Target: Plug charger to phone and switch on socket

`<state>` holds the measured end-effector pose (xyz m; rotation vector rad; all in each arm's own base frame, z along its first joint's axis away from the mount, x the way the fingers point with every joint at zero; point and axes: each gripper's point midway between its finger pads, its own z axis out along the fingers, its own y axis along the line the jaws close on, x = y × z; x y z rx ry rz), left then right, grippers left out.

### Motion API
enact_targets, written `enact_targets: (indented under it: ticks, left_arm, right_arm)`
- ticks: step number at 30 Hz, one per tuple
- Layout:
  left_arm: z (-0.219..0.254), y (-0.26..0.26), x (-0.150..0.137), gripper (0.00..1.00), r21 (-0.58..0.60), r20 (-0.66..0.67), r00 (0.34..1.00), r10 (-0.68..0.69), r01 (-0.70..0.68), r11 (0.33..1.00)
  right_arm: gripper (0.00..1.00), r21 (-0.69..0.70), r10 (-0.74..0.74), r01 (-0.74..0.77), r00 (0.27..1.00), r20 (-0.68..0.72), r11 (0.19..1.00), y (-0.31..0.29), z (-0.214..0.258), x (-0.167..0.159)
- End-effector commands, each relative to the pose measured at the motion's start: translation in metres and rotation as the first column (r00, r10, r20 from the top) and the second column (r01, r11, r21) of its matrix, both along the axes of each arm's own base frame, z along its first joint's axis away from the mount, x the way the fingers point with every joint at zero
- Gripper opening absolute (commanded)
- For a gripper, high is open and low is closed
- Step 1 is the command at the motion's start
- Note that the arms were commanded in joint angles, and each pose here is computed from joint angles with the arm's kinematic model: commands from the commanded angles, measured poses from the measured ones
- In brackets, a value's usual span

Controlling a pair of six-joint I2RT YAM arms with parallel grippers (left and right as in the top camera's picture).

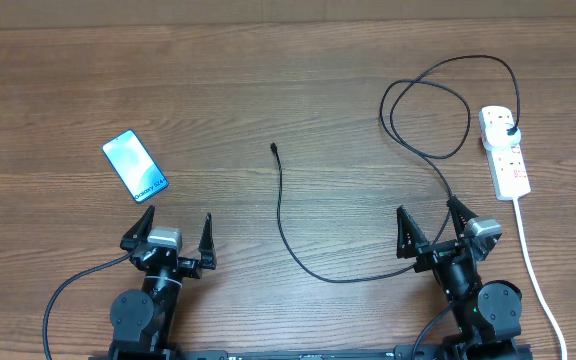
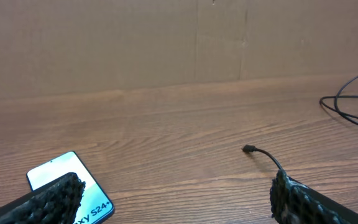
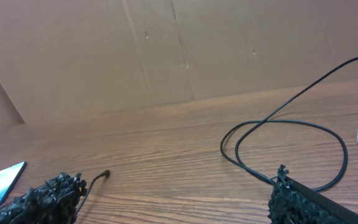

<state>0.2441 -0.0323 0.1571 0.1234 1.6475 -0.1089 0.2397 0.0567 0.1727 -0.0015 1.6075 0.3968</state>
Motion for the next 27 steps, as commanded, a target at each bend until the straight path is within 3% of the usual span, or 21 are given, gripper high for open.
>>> enact_targets:
  ticks: [1, 27]
  left_arm:
    - [-0.0008, -0.0001, -0.0001, 1.00, 0.012, 0.007, 1.000, 0.000, 0.000, 1.000]
    - [-0.0011, 0.0000, -0.0001, 1.00, 0.016, 0.006, 1.000, 0.001, -0.001, 1.000]
  right_arm:
    - [1.00, -0.001, -0.017, 0.017, 1.000, 0.003, 1.000, -0.0031, -0.0022, 0.0008]
    - [1.00, -0.001, -0.017, 0.017, 1.000, 0.003, 1.000, -0.0031, -0.0022, 0.0008]
